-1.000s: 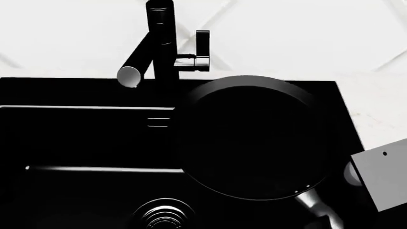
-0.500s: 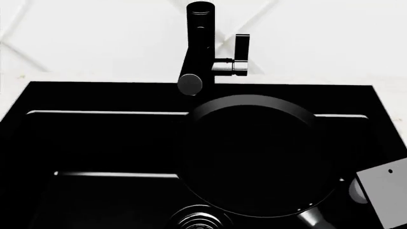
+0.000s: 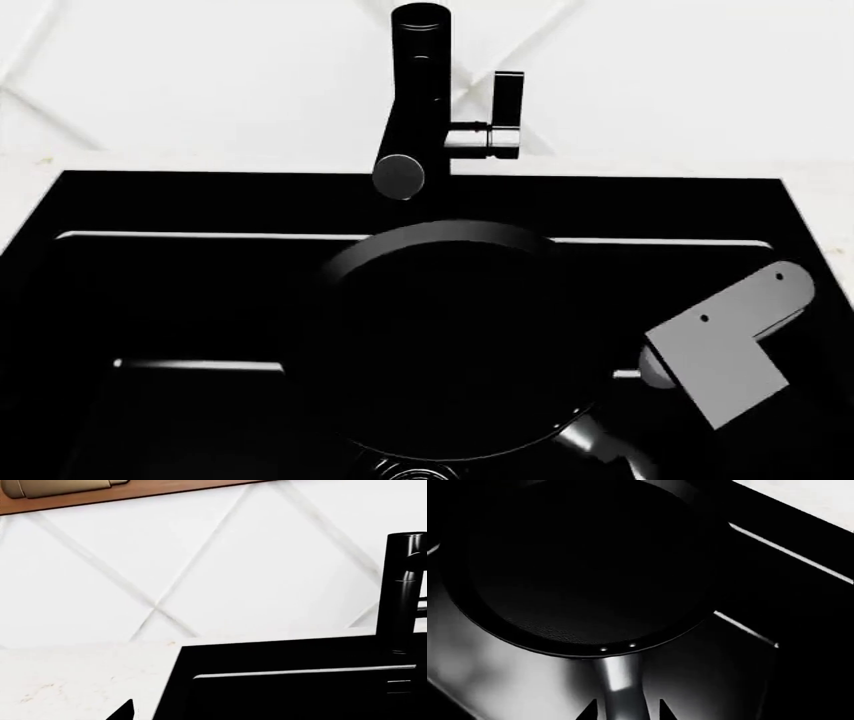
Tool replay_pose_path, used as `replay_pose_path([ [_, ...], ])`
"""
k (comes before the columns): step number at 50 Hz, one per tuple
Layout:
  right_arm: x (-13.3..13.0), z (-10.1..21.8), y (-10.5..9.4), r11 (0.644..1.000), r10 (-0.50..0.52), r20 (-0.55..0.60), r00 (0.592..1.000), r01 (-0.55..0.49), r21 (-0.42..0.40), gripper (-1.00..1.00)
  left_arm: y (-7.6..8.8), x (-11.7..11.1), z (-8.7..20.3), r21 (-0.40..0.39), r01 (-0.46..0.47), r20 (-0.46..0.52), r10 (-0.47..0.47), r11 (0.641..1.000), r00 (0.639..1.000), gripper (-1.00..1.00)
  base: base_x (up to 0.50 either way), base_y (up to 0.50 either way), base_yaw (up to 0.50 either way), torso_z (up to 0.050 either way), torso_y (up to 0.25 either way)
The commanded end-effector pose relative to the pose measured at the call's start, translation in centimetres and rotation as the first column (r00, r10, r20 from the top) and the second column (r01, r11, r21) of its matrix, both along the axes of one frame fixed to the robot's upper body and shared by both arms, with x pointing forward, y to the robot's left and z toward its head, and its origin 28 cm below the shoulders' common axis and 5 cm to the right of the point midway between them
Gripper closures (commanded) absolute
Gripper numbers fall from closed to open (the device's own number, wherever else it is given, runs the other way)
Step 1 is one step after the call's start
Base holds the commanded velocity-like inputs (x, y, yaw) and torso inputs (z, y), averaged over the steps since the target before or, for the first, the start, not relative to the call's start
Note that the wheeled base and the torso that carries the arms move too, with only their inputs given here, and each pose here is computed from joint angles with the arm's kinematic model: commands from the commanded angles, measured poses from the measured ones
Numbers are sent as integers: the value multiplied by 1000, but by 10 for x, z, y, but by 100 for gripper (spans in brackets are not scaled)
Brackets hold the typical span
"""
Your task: Pick the pan and sponge and place them into the sink. Then turn on the water.
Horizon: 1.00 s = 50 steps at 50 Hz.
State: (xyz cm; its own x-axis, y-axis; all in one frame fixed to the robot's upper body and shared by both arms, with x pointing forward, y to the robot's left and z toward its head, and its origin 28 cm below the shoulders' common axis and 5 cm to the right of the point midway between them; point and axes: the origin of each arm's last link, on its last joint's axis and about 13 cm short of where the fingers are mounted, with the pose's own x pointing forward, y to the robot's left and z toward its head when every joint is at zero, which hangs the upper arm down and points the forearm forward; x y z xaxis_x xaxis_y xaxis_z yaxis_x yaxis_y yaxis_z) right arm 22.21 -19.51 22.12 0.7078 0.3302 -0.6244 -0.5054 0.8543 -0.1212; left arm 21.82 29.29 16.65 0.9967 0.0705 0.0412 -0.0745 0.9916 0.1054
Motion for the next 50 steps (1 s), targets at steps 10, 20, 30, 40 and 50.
replay_pose_path([
  [10,71,43,7,975,187,70,980,-176,-135,100,3,0,-2,-2,-11,-2,11,1000,1000,-100,0,0,0,0,2],
  [20,92,43,16,887,372,-20,928,-361,-289,100,2,0,-1,-3,-14,-1,14,1000,1000,-100,0,0,0,1,3],
  [30,115,41,28,828,481,-19,876,-462,-317,100,8,-1,-4,-5,-17,-3,17,1000,1000,-100,0,0,0,1,2],
  [40,135,26,40,776,570,-45,820,-556,-298,100,6,0,-5,-5,-18,-7,18,1000,1000,-100,0,0,0,1,2],
  [50,127,29,33,748,626,-72,776,-624,-225,100,4,1,-8,-7,-20,-14,20,1000,1000,-100,0,0,0,0,2],
])
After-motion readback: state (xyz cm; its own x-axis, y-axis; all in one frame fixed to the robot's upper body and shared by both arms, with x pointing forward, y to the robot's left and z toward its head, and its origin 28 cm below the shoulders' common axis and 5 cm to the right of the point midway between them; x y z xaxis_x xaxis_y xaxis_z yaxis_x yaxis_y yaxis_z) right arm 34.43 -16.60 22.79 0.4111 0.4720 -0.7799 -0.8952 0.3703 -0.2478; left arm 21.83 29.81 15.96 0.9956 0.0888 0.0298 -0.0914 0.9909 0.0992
